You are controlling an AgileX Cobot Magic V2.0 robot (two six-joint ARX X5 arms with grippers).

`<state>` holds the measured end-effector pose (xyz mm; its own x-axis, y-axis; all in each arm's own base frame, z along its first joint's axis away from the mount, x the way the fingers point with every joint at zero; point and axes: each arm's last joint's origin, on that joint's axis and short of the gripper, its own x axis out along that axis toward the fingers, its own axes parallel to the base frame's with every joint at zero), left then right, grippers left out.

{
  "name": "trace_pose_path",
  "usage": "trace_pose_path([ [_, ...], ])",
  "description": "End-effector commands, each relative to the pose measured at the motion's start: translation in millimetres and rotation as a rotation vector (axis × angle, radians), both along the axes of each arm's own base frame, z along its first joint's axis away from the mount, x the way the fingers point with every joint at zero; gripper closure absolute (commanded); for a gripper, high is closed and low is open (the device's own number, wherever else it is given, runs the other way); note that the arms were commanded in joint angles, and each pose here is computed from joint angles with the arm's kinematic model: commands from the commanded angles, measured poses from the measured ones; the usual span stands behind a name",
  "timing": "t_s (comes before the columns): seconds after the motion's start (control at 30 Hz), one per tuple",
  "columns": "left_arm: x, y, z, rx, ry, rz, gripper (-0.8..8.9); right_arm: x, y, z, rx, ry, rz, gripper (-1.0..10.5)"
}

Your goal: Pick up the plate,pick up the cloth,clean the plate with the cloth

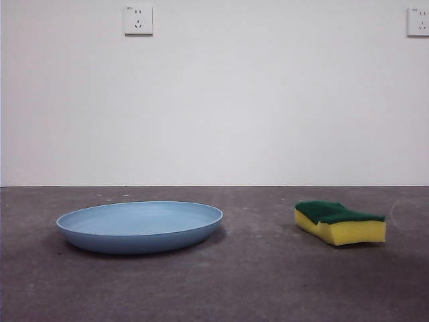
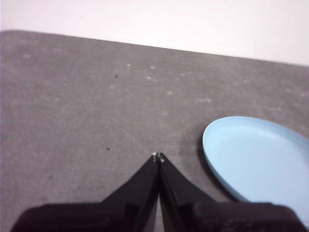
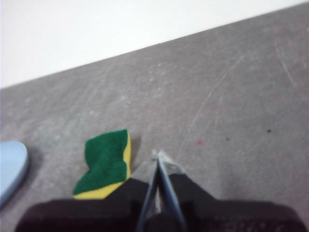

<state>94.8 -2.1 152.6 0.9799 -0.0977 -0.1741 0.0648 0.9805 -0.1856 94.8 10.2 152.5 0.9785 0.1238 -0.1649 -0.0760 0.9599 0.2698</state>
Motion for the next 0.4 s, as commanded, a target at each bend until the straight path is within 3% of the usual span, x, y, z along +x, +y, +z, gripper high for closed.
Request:
trace_pose_path([
  [0.03,-0.1,0.1,-0.3,-0.075,0.008,0.010,8.19,0.1,0.1,-0.8,0.107,0.014,-0.015,9.6],
  [0.4,-9.5,-1.5,51.1,-0.154,0.005,-0.027,8.19,3.3,2.0,52.7,0.148,0.008,0.031,9.6],
])
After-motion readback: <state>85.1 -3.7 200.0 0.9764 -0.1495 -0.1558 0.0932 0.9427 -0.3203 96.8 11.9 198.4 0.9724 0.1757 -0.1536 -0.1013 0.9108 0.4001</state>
